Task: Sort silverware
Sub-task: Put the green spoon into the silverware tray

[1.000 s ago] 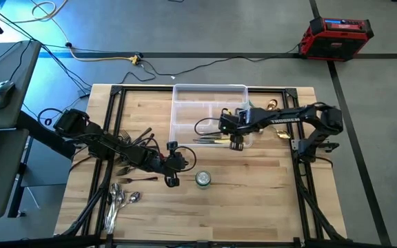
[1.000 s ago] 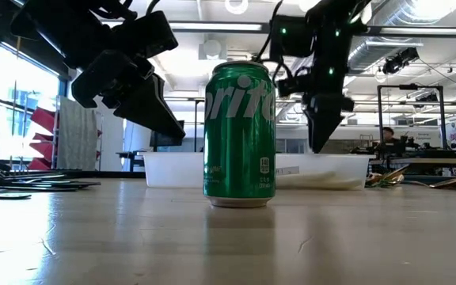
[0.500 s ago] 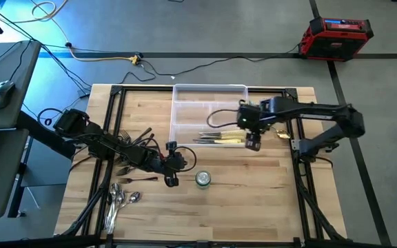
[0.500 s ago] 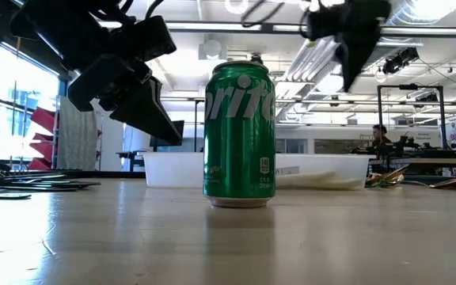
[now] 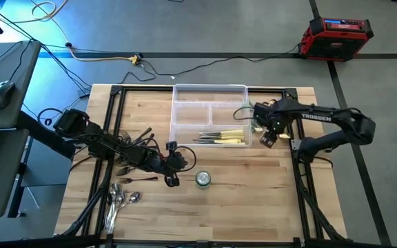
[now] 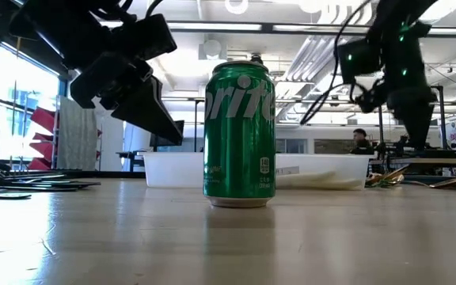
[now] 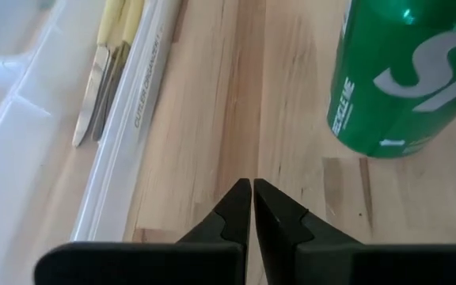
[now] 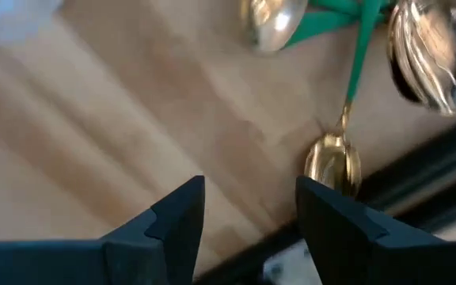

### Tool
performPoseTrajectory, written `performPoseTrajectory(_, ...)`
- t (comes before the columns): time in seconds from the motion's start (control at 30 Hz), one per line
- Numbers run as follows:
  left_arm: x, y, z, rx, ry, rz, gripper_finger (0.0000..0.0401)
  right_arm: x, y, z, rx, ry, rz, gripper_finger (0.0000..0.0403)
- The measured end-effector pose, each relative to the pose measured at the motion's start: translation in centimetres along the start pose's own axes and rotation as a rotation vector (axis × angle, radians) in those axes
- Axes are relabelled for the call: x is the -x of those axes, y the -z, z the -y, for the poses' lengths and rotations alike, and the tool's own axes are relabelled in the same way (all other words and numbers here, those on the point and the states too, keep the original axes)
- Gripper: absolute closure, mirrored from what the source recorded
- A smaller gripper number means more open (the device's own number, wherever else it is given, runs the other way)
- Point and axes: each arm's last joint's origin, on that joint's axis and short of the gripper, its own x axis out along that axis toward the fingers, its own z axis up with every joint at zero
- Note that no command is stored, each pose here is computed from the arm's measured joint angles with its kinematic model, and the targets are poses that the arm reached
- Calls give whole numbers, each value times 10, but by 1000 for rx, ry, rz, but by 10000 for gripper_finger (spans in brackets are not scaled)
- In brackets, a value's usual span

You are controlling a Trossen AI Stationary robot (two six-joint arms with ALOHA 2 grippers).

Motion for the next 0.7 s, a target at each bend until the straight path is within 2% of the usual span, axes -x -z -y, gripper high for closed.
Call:
performPoseTrajectory(0.27,0,-2,0,-13,2,20,401,-18,-17,35,-174,42,-5,222)
performPoseTrajectory(0.37,0,-2,0,-21,2,16,401,-25,-25,38,-170,38,3,222)
performPoseTrajectory(0.53,0,-1,0,-23,10,12,401,-38,-39,39,-85,46,18,223)
performPoseTrajectory(0.7,0,-1,1,-24,19,10,401,-50,-42,43,-81,141,-50,244)
